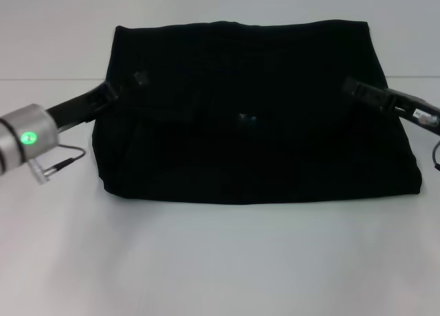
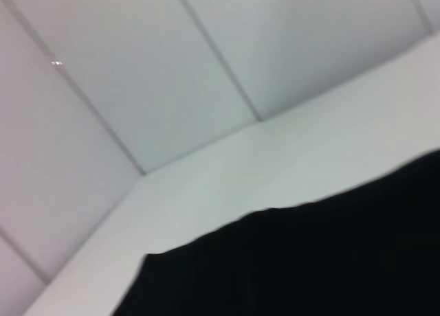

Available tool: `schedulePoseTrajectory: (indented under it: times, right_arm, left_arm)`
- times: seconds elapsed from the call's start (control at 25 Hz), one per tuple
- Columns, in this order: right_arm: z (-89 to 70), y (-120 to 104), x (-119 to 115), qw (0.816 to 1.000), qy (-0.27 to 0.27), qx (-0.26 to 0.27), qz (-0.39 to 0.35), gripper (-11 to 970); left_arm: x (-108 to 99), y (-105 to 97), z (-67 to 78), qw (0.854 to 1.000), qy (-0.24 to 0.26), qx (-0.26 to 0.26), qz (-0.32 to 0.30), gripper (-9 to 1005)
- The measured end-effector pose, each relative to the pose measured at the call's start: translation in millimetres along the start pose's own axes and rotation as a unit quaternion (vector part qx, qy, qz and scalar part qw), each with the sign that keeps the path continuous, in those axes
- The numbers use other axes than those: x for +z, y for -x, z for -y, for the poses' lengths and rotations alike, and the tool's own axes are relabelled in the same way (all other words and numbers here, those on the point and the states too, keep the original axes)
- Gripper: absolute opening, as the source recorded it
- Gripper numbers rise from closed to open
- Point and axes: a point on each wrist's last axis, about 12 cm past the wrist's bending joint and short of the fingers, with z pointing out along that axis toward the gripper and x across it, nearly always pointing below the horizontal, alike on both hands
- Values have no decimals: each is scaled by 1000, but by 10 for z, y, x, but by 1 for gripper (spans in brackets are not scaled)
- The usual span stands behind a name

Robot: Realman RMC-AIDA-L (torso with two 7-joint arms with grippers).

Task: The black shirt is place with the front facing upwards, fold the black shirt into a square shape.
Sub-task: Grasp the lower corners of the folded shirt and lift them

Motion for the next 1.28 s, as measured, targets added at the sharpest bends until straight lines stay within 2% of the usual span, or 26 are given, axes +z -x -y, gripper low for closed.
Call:
schedulePoseTrajectory:
  times: [0.12, 0.24, 0.36, 0.48, 0.72, 0.92, 1.28]
  right_arm:
    - [-89, -62, -92, 996, 58, -58, -27, 781]
    - [-193, -220, -178, 982, 117, -130, -74, 888]
    - [-269, -416, -258, 965, 159, -182, -101, 887]
    - [-335, -589, -311, 951, 191, -210, -122, 887]
    - [-395, -796, -327, 937, 215, -234, -148, 886]
    - [-403, -820, -318, 937, 216, -232, -151, 885]
    - [-425, -799, -282, 937, 217, -230, -148, 886]
  left_arm:
    - [-200, 99, -50, 999, -17, -23, -45, 682]
    - [-348, 161, -93, 994, -13, -32, -103, 680]
    - [-432, 149, -138, 987, 6, -32, -154, 678]
    - [-465, 114, -183, 980, 34, -29, -193, 677]
    - [-409, 83, -197, 976, 65, 4, -208, 665]
    - [-379, 96, -194, 976, 72, 18, -205, 654]
    - [-247, 3, -153, 967, 88, 64, -230, 635]
